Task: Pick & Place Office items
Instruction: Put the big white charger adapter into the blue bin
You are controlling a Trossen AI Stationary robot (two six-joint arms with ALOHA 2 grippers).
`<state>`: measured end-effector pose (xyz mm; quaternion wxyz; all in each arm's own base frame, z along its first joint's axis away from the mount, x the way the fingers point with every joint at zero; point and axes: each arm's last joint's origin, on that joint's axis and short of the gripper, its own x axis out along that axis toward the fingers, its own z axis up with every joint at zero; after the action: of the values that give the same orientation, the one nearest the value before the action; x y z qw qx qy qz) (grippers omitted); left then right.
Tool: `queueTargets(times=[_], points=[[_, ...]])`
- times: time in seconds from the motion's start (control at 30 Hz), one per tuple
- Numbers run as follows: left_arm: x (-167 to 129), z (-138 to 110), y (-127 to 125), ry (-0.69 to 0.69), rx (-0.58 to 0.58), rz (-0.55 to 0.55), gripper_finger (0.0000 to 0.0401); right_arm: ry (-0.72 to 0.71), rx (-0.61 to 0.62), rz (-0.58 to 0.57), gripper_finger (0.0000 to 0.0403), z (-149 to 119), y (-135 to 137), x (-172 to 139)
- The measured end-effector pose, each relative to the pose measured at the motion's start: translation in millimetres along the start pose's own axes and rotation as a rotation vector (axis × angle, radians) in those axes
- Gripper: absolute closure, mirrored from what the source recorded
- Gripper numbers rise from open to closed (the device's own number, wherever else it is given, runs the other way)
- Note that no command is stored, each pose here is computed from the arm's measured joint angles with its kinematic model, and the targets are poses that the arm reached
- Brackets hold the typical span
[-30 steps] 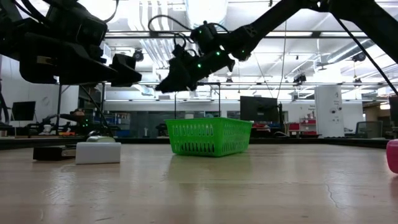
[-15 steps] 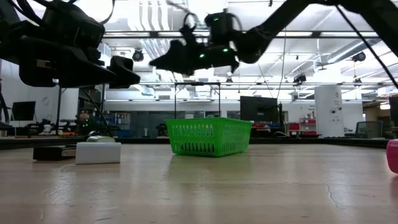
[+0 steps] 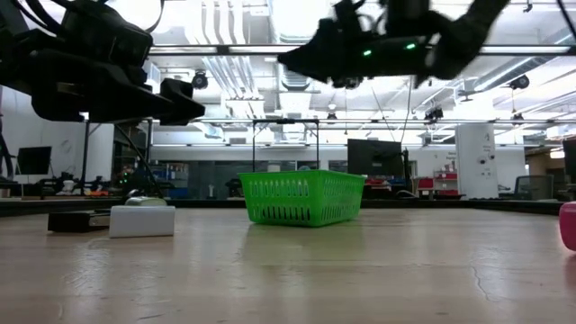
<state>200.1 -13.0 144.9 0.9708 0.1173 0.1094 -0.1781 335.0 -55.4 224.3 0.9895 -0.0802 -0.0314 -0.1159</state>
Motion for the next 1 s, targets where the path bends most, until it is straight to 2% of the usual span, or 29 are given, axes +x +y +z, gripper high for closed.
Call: queueTargets(times=[0.2, 0.5, 0.73, 1.0], points=[[0, 1, 1, -0.007, -0.005, 0.022, 0.0151, 0.033, 0.001, 0.004, 0.0175, -6, 33, -39], [0, 2, 1, -0.018, -0.021, 0.028, 0.0151, 0.010, -0.008, 0.148, 0.0175, -8, 73, -75], [0, 2, 1, -0.010, -0.033, 0.030, 0.0151, -0.018, -0.010, 0.232, 0.0175, -1, 84, -104], [1, -3, 0, 0.022, -0.093, 0.024, 0.0151, -0.027, 0.054, 0.260, 0.0175, 2, 76, -143]])
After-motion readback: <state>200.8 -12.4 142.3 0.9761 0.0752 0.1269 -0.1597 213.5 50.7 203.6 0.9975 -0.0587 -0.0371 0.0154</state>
